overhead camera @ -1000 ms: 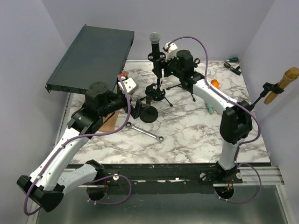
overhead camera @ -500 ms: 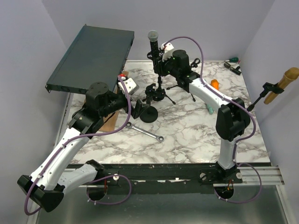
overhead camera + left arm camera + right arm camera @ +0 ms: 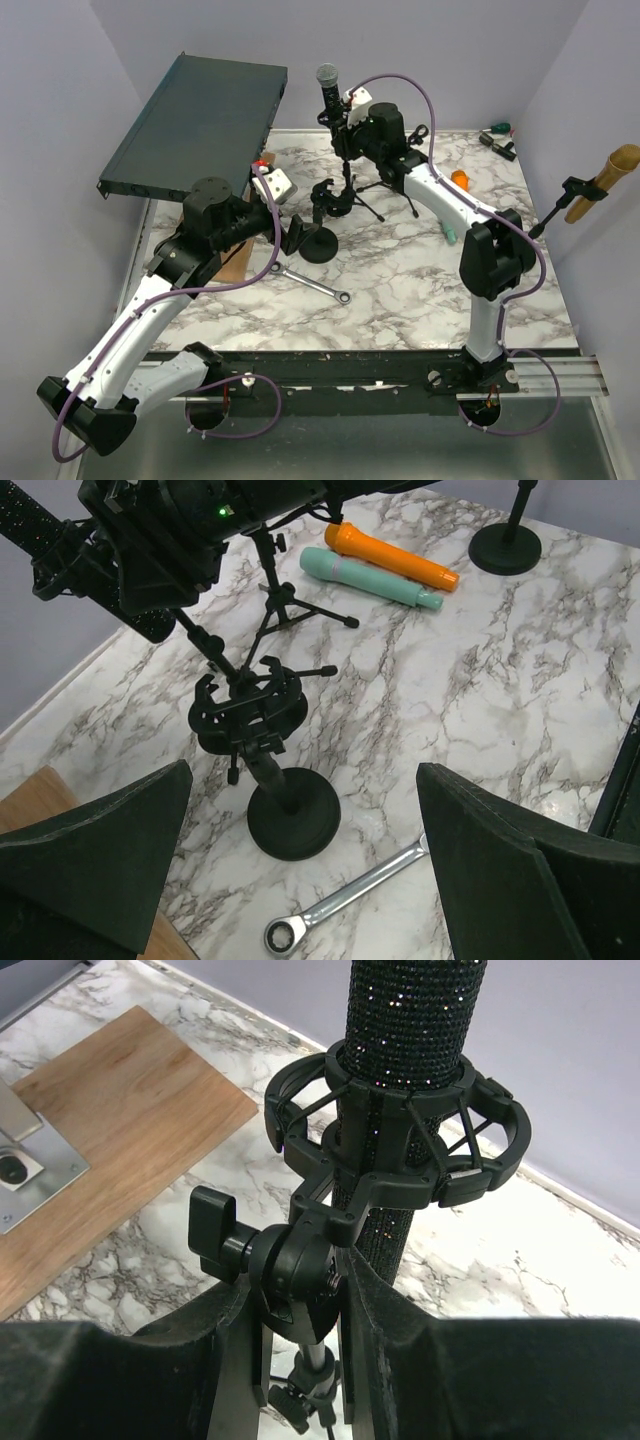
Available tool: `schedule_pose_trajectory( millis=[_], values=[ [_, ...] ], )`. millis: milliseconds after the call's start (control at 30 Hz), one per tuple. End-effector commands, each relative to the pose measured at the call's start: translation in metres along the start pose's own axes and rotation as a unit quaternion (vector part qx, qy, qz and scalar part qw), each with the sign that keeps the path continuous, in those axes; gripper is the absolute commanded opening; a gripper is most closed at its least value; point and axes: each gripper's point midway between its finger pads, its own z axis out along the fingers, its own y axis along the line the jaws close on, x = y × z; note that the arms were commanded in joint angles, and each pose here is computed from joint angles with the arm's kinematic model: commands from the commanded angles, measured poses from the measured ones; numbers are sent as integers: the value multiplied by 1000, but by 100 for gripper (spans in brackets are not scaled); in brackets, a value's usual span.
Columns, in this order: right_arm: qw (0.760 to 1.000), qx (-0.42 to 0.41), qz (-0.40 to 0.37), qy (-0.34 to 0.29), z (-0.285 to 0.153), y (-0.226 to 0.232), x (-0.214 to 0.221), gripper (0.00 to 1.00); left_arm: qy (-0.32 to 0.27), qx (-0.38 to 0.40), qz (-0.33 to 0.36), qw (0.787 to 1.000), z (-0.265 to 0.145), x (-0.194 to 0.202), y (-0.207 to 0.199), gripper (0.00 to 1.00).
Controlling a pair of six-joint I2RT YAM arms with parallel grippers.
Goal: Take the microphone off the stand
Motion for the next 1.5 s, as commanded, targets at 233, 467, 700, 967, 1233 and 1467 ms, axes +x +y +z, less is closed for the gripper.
schedule_pose_trajectory(
  millis=[233,467,700,967,1233,1467],
  values=[
    [995,21,-18,-97,-14,-23,-88,1,-16,-1,11,1000,-3,-6,1,99],
    [990,24,-23,-135,-27,-31,-129,1,-18,-2,11,1000,-3,-9,2,99],
    [982,37,-37,-183,-54,-40,-185,1,-22,-2,12,1000,-3,-12,2,99],
    [969,28,-37,-242,-110,-33,-251,1,-26,0,9,1000,-4,-16,1,99],
    [968,-18,-23,-249,-169,-7,-259,1,-49,12,10,999,-6,-35,-3,99],
    [968,-53,-29,-245,-224,18,-229,1,-69,36,21,997,-11,-49,-12,99]
  ],
)
